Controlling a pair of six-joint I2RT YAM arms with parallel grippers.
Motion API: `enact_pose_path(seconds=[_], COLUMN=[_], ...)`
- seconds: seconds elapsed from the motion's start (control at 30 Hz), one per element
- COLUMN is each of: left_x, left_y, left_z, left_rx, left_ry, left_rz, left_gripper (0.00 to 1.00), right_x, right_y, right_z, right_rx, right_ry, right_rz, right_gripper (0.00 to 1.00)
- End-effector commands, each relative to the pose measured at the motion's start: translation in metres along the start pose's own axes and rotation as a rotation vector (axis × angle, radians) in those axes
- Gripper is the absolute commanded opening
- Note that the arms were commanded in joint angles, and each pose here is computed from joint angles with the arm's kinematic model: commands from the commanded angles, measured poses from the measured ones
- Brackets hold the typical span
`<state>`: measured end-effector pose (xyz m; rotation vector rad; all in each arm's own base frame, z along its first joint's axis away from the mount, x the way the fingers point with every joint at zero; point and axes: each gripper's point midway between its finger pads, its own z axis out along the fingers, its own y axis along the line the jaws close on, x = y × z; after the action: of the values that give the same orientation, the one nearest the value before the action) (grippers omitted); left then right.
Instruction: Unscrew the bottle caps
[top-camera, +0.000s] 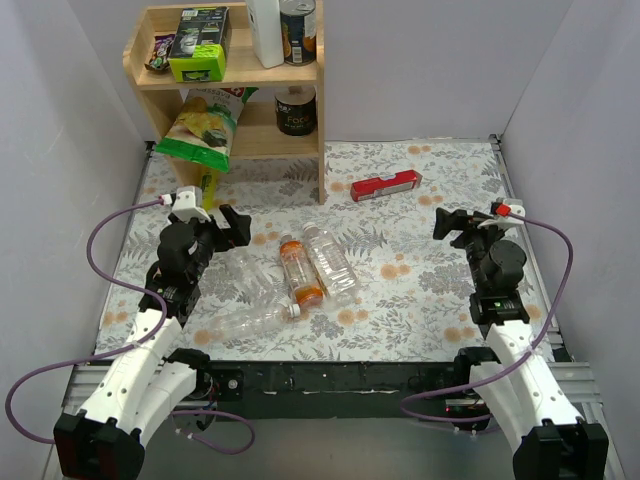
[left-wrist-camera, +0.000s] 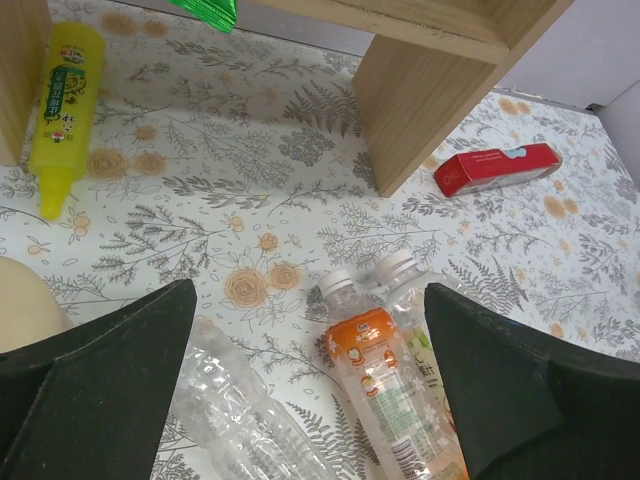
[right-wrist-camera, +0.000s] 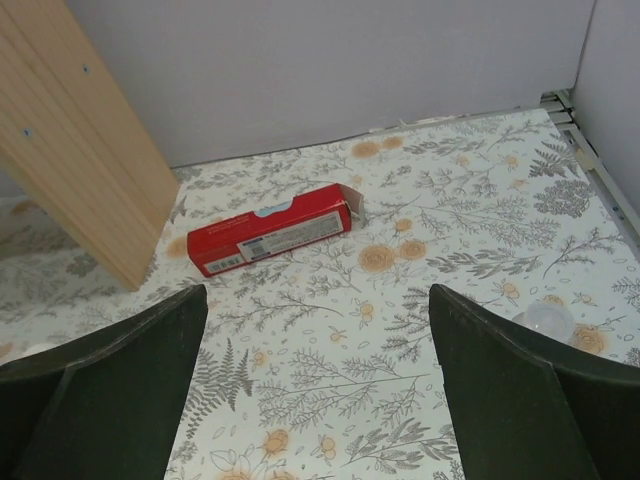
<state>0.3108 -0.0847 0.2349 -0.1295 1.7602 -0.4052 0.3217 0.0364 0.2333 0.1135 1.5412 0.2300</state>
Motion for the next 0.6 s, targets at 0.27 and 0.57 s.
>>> enact_pose_path(seconds=[0.27, 0.57], left_x=[-0.027, -0.042], left_y=[-0.030, -0.114], left_z=[0.001, 0.043], left_rx=[0.104, 0.339], left_ry=[-0.045, 0.071], left_rz=[-0.083, 0.024], left_gripper=[0.98, 0.98], right_x=[-0.023, -0.006], right_y=[0.039, 0.090], right_z=[-0.007, 0.005], right_rx=[-0.174, -0.235], right_ry=[0.048, 0.328], right_rz=[0.040, -0.088], right_gripper=[0.89, 0.84])
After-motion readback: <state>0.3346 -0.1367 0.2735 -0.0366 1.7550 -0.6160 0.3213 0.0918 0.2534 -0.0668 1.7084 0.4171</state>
